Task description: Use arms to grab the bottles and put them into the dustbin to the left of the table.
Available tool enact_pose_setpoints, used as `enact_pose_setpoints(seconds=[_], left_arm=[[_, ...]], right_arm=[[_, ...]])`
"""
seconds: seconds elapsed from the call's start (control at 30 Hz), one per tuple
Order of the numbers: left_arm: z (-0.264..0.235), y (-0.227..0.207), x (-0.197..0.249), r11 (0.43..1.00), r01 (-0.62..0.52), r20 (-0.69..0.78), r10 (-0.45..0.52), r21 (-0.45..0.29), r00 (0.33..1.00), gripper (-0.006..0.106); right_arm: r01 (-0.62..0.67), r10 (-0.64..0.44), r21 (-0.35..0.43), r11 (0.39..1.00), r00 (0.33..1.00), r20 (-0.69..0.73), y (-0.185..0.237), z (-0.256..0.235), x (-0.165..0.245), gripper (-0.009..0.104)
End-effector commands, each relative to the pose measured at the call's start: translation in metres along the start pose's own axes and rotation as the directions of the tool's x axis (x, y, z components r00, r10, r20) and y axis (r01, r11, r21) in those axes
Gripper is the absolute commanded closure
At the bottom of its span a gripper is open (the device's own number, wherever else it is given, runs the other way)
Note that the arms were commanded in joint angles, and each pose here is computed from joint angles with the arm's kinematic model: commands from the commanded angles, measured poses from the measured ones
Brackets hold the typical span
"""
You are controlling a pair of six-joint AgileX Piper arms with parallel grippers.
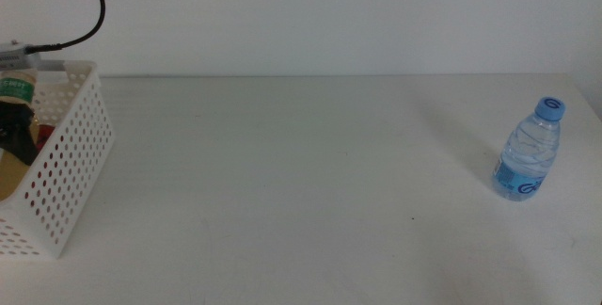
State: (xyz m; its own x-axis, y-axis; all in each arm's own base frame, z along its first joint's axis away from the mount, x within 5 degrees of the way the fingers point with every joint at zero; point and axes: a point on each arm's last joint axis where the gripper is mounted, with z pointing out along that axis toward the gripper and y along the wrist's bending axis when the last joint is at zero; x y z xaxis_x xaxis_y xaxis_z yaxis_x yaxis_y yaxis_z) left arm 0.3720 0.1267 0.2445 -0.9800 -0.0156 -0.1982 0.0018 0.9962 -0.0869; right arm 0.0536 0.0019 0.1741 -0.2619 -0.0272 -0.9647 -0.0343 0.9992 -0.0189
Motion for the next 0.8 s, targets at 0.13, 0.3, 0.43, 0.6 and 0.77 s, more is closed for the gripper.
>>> enact_pose_setpoints(seconds=[0.13, 0.3, 0.43, 0.6, 0.77], left_arm=[[-0.032, -0.010, -0.005, 0.999, -0.034, 0.103, 0.032, 0.017, 0.994, 0.033], [-0.032, -0.012, -0.006, 0.999, -0.028, 0.107, 0.023, 0.040, 0.994, 0.010], [-0.034, -0.020, -0.007, 0.998, -0.046, 0.109, 0.041, 0.041, 0.993, 0.010], [-0.052, -0.037, -0.009, 0.999, -0.050, 0.170, 0.046, 0.018, 0.984, 0.010], [-0.091, -0.059, -0.004, 0.998, -0.064, 0.299, 0.060, 0.005, 0.952, 0.010]], right_arm=[[0.008, -0.009, 0.011, 1.000, 0.994, 0.110, -0.001, -0.003, -0.010, 0.032], [0.008, -0.009, 0.011, 1.000, 0.994, 0.110, -0.001, -0.003, -0.010, 0.032], [0.008, -0.009, 0.011, 1.000, 0.994, 0.110, -0.001, -0.003, -0.010, 0.032], [0.008, -0.009, 0.011, 1.000, 0.994, 0.110, -0.001, -0.003, -0.010, 0.032], [0.008, -0.009, 0.011, 1.000, 0.994, 0.110, -0.001, -0.003, -0.010, 0.032]])
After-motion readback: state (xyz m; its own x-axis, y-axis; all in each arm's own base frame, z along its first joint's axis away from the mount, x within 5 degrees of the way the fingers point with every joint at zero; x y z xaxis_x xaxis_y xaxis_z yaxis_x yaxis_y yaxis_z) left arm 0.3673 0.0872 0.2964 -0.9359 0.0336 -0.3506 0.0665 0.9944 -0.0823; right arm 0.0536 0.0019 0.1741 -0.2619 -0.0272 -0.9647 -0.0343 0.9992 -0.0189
